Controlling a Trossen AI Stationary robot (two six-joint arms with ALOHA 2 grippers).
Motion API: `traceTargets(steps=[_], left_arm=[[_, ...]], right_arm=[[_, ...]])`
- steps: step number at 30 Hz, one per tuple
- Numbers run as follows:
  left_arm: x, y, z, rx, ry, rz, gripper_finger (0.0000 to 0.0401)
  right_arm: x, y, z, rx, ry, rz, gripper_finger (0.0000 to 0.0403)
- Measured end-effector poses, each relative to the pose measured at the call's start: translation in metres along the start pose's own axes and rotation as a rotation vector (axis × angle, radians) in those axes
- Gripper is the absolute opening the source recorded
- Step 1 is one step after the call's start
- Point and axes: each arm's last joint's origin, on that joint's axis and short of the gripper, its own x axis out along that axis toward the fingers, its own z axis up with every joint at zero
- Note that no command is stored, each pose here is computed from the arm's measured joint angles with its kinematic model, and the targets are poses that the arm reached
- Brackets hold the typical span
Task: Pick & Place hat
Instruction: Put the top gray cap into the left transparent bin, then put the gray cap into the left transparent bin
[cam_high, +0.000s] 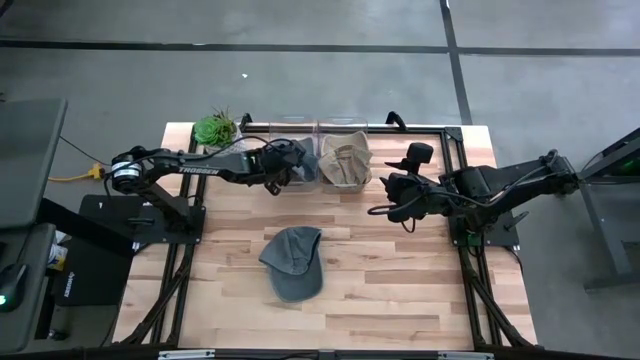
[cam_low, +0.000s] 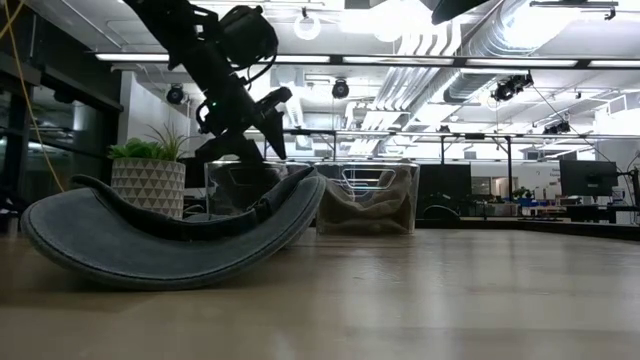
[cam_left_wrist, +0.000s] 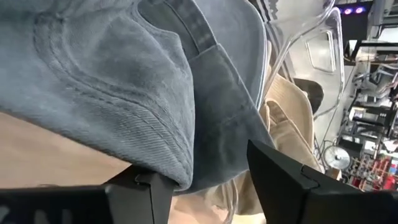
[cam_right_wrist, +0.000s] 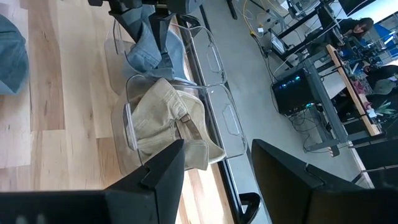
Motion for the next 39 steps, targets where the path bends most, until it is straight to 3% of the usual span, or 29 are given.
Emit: traceTargets(steps=[8,19,30,34,39], left_arm=[[-0.007,-0.003,0.001,-0.003,0.01,-0.015,0.0182],[-0.038,-0.013,0.01,-0.004,0.029,-0.057,0.0182],[-0.054,-0.007,0.018,0.076,0.029,0.013,0.0179],[-0.054,-0.008,0.017,0.107,0.047,0.01,0.0151],[-0.054,-0.008,0.017,0.175,0.056,0.009,0.0084]], right_arm=[[0.0,0.0,0.0,0.0,0.0,0.0,0.0181],[0.0,0.0,0.0,-0.001,0.001,0.0,0.0181],[0.001,-0.001,0.0,0.005,0.005,-0.004,0.0181],[0.005,-0.004,-0.001,0.017,0.017,-0.004,0.0181],[0.009,-0.007,-0.001,0.029,0.029,0.031,0.0181]])
